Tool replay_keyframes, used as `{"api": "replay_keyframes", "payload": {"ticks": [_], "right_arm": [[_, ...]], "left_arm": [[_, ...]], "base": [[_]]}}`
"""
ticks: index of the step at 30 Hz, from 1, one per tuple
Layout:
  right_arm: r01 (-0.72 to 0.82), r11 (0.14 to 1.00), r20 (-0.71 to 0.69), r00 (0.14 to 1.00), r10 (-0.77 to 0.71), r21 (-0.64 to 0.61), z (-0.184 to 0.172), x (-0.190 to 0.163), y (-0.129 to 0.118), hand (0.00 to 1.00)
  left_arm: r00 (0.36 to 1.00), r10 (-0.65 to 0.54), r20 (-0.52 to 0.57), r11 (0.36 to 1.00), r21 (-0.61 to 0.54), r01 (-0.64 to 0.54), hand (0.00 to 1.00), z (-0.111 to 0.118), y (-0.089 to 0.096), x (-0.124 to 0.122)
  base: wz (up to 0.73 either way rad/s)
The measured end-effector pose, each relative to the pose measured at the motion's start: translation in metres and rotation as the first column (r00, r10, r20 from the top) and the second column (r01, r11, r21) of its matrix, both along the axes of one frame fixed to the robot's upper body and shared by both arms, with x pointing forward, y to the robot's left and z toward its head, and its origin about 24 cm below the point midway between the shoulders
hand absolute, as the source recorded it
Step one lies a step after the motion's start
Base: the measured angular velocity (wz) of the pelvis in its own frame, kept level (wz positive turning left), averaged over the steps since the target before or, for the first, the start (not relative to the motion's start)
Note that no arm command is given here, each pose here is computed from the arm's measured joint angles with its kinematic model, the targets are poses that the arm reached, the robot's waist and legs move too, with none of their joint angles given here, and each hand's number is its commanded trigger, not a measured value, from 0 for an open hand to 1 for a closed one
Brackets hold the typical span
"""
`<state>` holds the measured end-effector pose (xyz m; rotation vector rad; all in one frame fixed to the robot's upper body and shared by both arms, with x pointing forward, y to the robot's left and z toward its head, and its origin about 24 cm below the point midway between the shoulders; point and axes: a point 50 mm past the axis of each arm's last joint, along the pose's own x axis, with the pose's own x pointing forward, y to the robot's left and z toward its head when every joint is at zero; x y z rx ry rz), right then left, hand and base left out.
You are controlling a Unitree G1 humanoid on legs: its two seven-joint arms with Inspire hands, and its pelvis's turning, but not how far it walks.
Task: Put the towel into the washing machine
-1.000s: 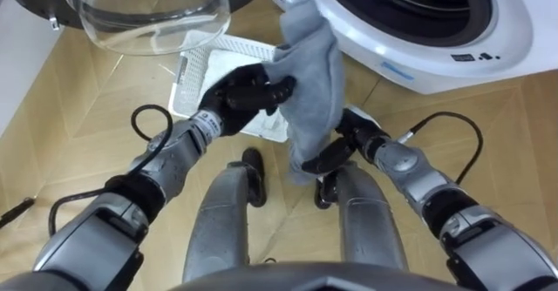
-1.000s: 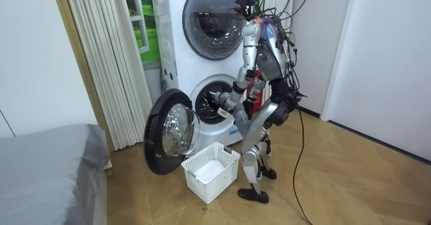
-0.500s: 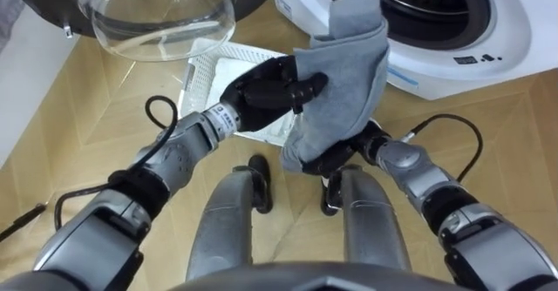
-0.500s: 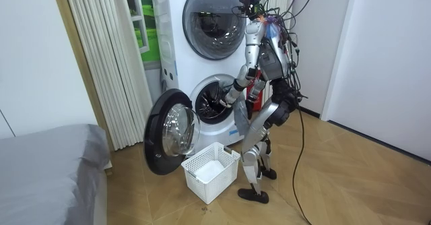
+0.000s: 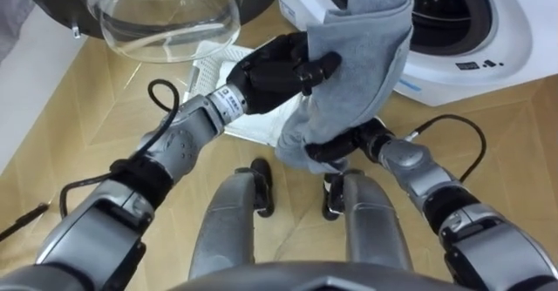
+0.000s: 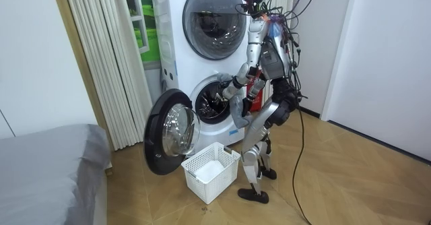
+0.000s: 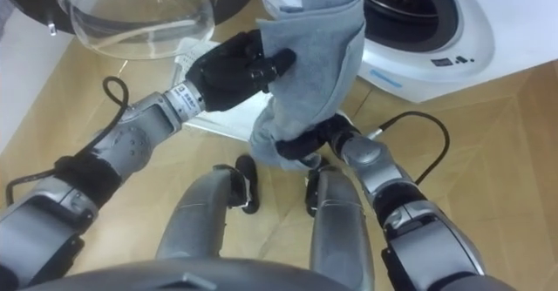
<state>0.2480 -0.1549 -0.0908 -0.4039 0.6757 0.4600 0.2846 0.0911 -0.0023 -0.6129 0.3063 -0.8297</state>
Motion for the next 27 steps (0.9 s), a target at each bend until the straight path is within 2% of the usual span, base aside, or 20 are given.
{"api": "replay_keyframes", "payload": {"ticks": [3,4,11,15,17,20,22,25,27], "right_arm": [[0.017,1.000,0.005,1.000,-0.017,0.000,0.000,0.000,-0.001,1.00],[0.020,1.000,0.007,1.000,-0.020,-0.001,0.000,0.000,-0.001,1.00],[0.073,0.997,0.007,0.997,-0.073,-0.017,-0.002,-0.003,-0.007,1.00],[0.102,0.994,-0.013,0.995,-0.103,-0.044,-0.008,-0.009,-0.011,1.00],[0.115,0.991,-0.038,0.992,-0.118,-0.070,-0.012,-0.015,-0.018,1.00],[0.128,0.987,-0.079,0.988,-0.136,-0.100,-0.019,-0.027,-0.026,1.00],[0.143,0.982,-0.104,0.982,-0.157,-0.126,-0.023,-0.033,-0.033,1.00],[0.171,0.975,-0.103,0.977,-0.187,-0.144,-0.024,-0.033,-0.039,1.00],[0.208,0.967,-0.107,0.968,-0.225,-0.149,-0.025,-0.034,-0.046,1.00]], "left_arm": [[1.000,0.008,0.002,1.000,-0.005,-0.008,1.00,0.001,0.001,0.001],[1.000,0.013,0.002,1.000,-0.007,-0.013,0.00,0.001,0.002,0.001],[0.996,0.079,-0.052,0.995,-0.049,-0.082,0.00,-0.005,0.010,-0.001],[0.965,0.200,-0.170,0.964,-0.141,-0.225,0.00,-0.022,0.030,-0.010],[0.945,0.239,-0.223,0.952,-0.135,-0.273,0.00,-0.033,0.038,-0.017],[0.885,0.334,-0.323,0.926,-0.062,-0.372,0.00,-0.057,0.059,-0.032],[0.818,0.422,-0.392,0.896,0.042,-0.442,0.00,-0.077,0.074,-0.046],[0.763,0.486,-0.425,0.873,0.188,-0.451,0.00,-0.094,0.084,-0.063],[0.754,0.508,-0.418,0.861,0.278,-0.426,0.00,-0.101,0.086,-0.070]], "base": [[0.00],[0.00],[0.00],[0.00],[0.03],[-0.01],[0.00],[0.05],[0.05]]}}
